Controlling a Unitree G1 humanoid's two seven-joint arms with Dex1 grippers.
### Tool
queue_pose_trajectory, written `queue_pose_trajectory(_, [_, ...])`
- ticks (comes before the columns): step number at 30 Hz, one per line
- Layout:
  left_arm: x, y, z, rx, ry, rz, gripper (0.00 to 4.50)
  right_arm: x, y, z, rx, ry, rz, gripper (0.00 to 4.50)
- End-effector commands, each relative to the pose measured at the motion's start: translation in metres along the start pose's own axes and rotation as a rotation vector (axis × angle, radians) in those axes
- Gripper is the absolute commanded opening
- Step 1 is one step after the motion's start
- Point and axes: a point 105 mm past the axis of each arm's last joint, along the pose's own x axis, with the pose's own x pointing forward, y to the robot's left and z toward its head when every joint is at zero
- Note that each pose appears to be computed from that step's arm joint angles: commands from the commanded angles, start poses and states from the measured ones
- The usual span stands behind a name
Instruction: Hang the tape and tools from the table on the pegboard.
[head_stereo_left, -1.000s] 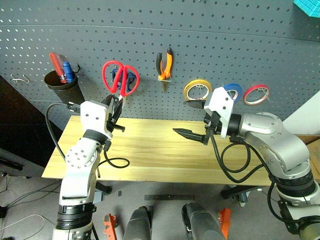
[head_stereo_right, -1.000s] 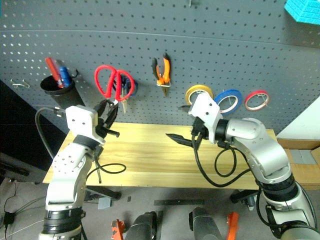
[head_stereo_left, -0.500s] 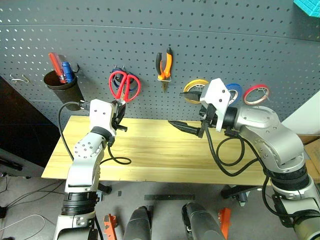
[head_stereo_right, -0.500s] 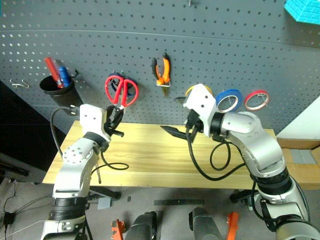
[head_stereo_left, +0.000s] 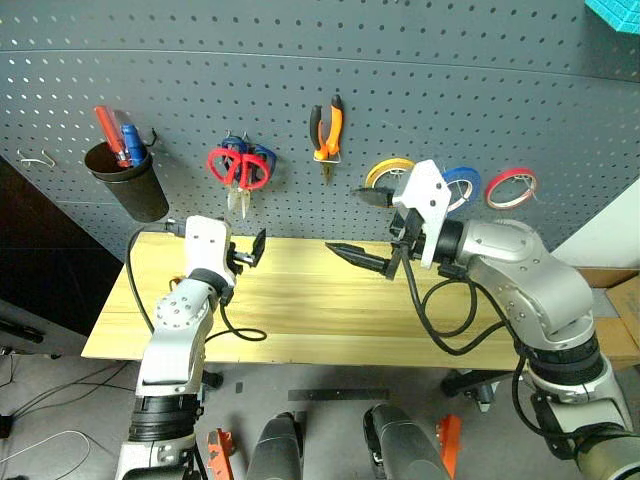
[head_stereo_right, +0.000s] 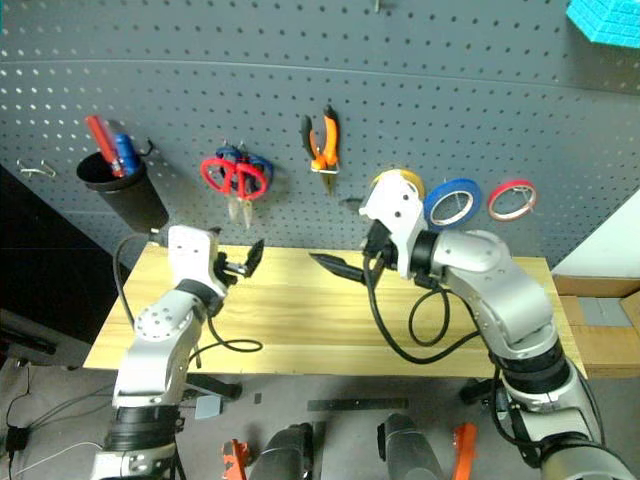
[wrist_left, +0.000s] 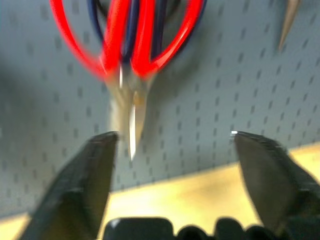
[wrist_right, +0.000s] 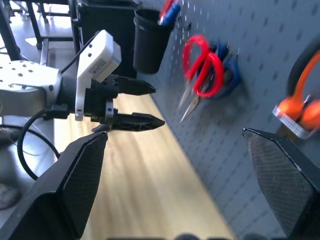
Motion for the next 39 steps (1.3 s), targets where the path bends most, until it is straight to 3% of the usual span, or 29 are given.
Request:
queue_pose_trajectory(1, [-0.010, 0.010, -0.015, -0.084, 0.076, 0.074, 4.48, 0.009, 0.022, -0.015, 0.085, 0.050, 0.021, 4.50])
queue_pose_trajectory(7, [-0.031, 0.058, -0.056, -0.221, 0.288, 0.293, 4.48, 0.034, 0.041, -0.039, 0.293, 0.181, -0.043, 4.50])
queue_pose_trajectory(16, [-0.047, 0.113, -0.075, -0.400, 0.415, 0.505, 4.48, 0.072, 0.048, -0.022, 0.364, 0.206, -0.044, 4.50])
queue_pose_trajectory(23, [-0.033, 0.125, -0.097, -0.525, 0.515, 0.526, 4.48, 0.086, 0.052, -0.013, 0.322, 0.205, -0.013, 4.50])
queue_pose_trajectory(29, [-0.021, 0.124, -0.109, -0.532, 0.573, 0.505, 4.48, 0.089, 0.056, -0.007, 0.297, 0.198, 0.009, 4.50])
queue_pose_trajectory(32, [-0.019, 0.125, -0.113, -0.528, 0.585, 0.506, 3.94, 0.090, 0.060, -0.004, 0.292, 0.193, 0.023, 4.50])
queue_pose_trajectory(39, [-0.021, 0.127, -0.112, -0.514, 0.562, 0.505, 1.45, 0.091, 0.057, -0.003, 0.290, 0.184, 0.017, 4.50])
